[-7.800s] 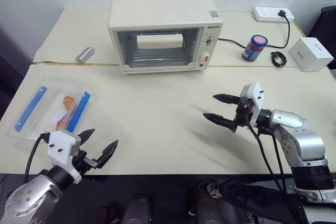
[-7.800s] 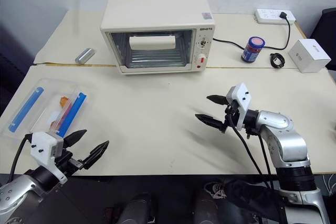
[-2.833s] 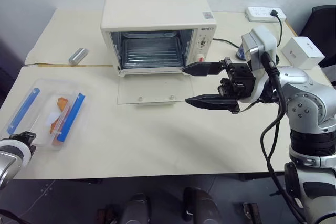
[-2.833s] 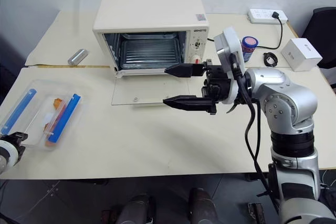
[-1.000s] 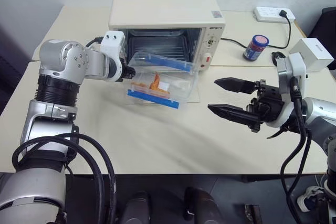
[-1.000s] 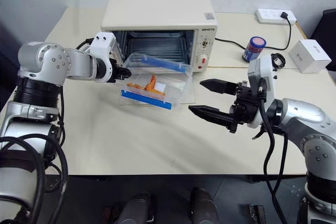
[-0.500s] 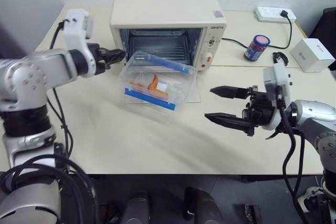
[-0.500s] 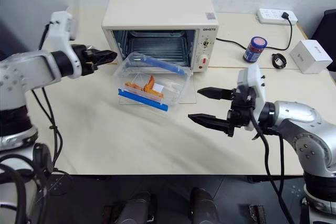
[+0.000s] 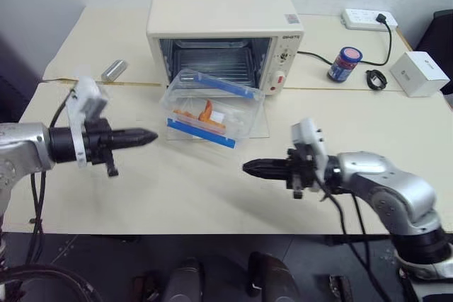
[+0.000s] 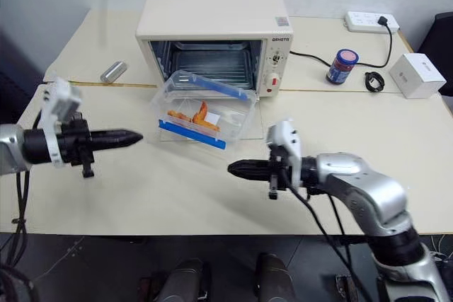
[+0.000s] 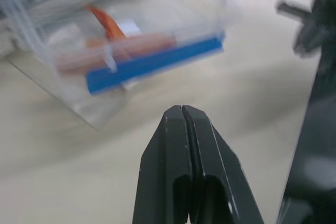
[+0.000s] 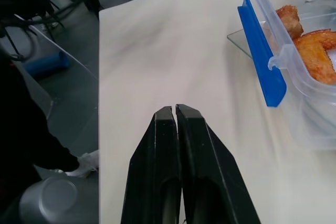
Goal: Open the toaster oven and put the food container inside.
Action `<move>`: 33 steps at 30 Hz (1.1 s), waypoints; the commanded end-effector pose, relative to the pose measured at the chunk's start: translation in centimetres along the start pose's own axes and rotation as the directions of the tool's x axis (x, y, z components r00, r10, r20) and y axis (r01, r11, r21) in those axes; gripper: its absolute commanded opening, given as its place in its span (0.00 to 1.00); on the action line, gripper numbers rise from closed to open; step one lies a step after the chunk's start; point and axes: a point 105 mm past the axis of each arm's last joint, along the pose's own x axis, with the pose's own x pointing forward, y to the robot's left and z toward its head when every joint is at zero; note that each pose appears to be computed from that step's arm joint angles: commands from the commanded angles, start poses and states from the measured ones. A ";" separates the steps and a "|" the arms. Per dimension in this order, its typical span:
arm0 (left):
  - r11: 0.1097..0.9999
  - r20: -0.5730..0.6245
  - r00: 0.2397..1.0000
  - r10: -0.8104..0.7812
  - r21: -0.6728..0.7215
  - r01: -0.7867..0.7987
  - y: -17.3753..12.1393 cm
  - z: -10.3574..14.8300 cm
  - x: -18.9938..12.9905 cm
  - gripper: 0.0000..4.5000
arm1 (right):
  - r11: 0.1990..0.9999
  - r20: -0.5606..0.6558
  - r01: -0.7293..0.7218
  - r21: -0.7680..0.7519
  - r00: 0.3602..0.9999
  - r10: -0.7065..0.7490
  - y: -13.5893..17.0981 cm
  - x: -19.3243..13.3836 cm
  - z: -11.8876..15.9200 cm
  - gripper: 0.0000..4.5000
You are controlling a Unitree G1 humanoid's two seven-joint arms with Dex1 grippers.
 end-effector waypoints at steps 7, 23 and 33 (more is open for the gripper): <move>0.982 0.003 0.998 -0.063 0.181 0.061 2.6 0.7 4.1 0.00 | 0.972 -0.014 0.165 -0.167 0.985 -0.169 -4.8 2.9 0.7 0.00; 0.922 0.281 0.904 0.322 0.124 -0.367 10.9 6.5 8.8 0.00 | 0.713 0.206 0.646 -0.272 0.763 -0.613 -15.8 5.2 6.3 0.00; 0.938 0.371 0.886 0.277 0.096 -0.333 9.6 8.2 6.8 0.00 | 0.756 0.266 0.620 -0.210 0.781 -0.566 -15.4 4.7 6.9 0.00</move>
